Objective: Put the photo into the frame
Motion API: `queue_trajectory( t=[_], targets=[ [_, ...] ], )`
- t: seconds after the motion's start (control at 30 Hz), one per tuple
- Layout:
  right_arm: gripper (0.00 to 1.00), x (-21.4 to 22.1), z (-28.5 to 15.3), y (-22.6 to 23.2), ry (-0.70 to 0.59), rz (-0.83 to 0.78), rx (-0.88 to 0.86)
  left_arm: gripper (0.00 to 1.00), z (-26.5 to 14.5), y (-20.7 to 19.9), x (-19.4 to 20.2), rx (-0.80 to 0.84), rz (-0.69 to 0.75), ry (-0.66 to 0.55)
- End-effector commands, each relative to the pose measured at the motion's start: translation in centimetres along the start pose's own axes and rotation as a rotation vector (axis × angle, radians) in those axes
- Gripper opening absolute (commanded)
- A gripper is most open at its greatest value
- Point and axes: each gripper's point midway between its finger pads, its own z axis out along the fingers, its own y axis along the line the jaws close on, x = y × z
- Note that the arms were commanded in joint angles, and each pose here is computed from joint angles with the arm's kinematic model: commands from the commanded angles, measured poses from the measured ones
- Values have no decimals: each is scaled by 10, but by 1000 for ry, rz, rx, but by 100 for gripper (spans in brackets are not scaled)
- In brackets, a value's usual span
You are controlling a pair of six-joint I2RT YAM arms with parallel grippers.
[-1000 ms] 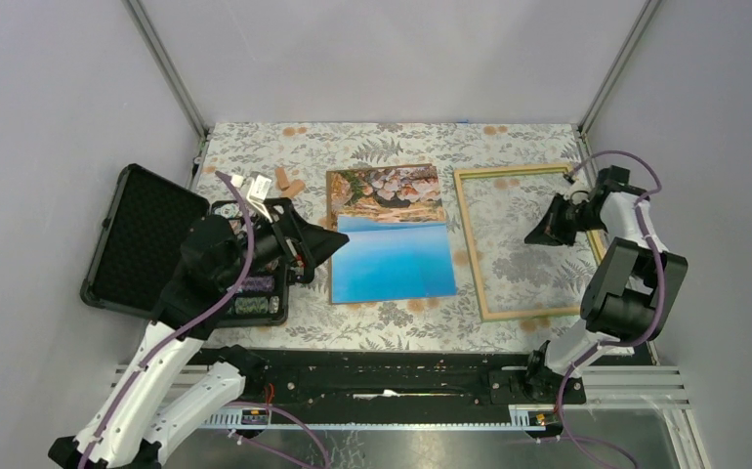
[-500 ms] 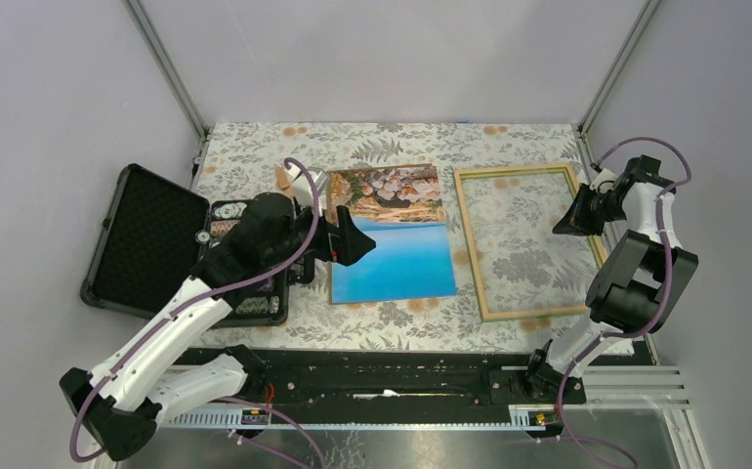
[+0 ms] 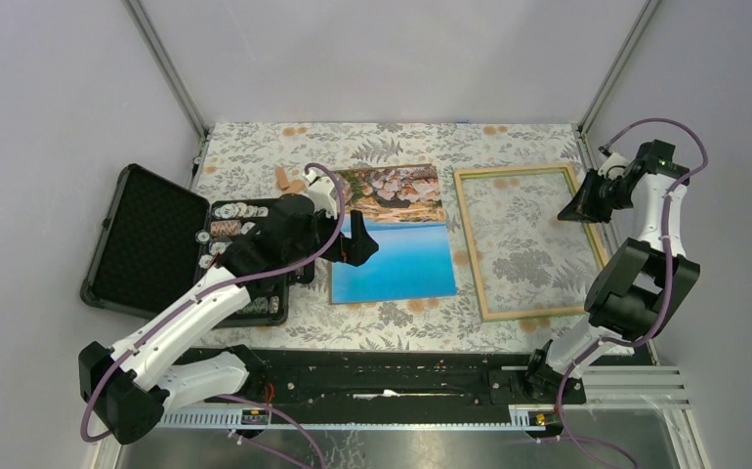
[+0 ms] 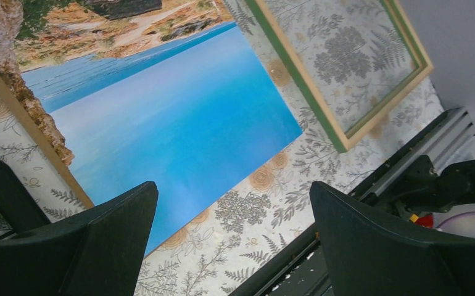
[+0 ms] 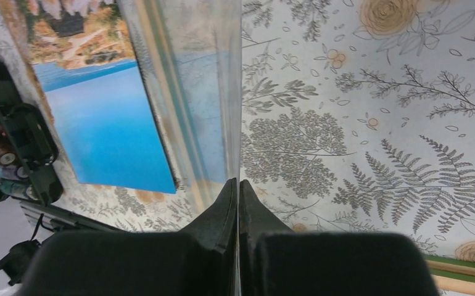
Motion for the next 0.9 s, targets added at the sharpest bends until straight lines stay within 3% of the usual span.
queue_trajectory(
  t=[0.0, 0.87],
  targets=[
    [0, -12, -40, 35, -67, -65, -54, 99, 8, 5, -6, -14, 32, -45],
    [0, -34, -96, 99, -162, -180, -130, 99, 16, 10, 8, -4, 13, 2]
  ],
)
